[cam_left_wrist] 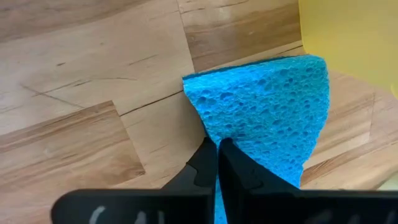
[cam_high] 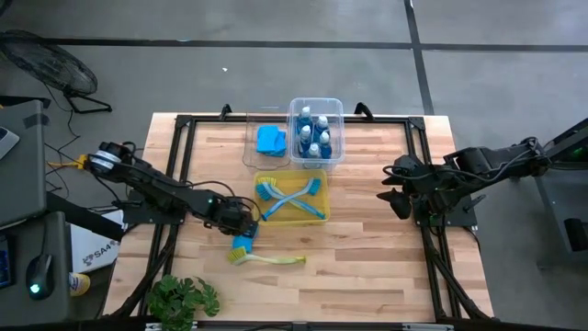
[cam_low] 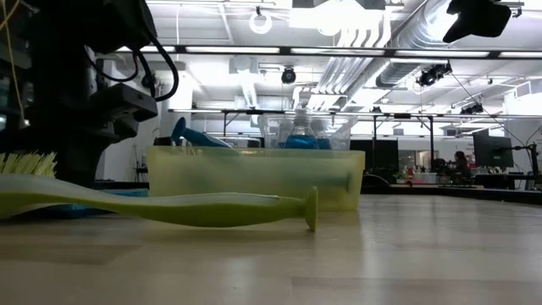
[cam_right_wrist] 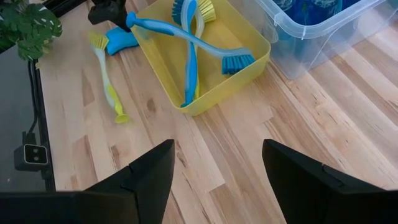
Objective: Pick & Place Kitchen Sink Supplies
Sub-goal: Put the blue sponge into the transparent bin
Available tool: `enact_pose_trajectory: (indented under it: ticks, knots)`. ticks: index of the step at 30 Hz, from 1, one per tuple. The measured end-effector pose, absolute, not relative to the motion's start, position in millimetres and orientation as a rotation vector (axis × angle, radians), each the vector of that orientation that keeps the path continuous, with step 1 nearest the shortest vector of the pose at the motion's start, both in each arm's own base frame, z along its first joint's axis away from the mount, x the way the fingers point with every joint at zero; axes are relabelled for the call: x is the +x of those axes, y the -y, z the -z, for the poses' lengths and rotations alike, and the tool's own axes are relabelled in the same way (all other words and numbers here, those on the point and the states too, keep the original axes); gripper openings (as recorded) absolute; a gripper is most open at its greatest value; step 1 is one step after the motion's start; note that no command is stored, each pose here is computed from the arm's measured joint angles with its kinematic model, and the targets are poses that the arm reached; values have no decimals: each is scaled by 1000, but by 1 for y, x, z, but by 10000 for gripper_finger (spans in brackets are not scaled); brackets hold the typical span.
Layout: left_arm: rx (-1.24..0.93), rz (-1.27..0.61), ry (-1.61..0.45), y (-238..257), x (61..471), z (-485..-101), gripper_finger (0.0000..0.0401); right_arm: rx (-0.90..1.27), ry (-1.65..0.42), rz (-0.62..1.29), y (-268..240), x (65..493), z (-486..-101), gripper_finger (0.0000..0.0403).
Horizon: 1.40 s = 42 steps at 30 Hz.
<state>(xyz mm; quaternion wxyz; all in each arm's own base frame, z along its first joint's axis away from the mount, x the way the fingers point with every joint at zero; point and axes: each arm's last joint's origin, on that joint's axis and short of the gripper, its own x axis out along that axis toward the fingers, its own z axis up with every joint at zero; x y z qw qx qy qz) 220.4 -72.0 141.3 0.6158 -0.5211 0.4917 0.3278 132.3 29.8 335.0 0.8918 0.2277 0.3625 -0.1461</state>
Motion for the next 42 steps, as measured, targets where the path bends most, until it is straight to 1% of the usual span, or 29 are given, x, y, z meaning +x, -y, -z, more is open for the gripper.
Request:
enact_pose_trajectory:
  ticks: [7, 12, 27, 32, 38, 42]
  knots:
    - [-1166, -805, -1197, 73, 220, -151, 0, 463, -754, 299, -30, 132, -335, 236]
    - [-1128, -864, -1256, 71, 216, -166, 0, 456, -754, 296, -30, 132, -335, 236]
    - [-1122, -865, -1220, 67, 205, -208, 0, 432, -758, 273, -30, 131, -336, 236]
    - [-1128, -862, -1179, 66, 205, -212, 0, 433, -742, 265, -28, 127, -338, 236]
    - [-1104, -846, -1189, 66, 205, -212, 0, 446, -719, 260, -27, 122, -340, 236]
    - [-1078, -877, -1192, 65, 202, -212, 0, 451, -705, 256, -27, 121, -342, 236]
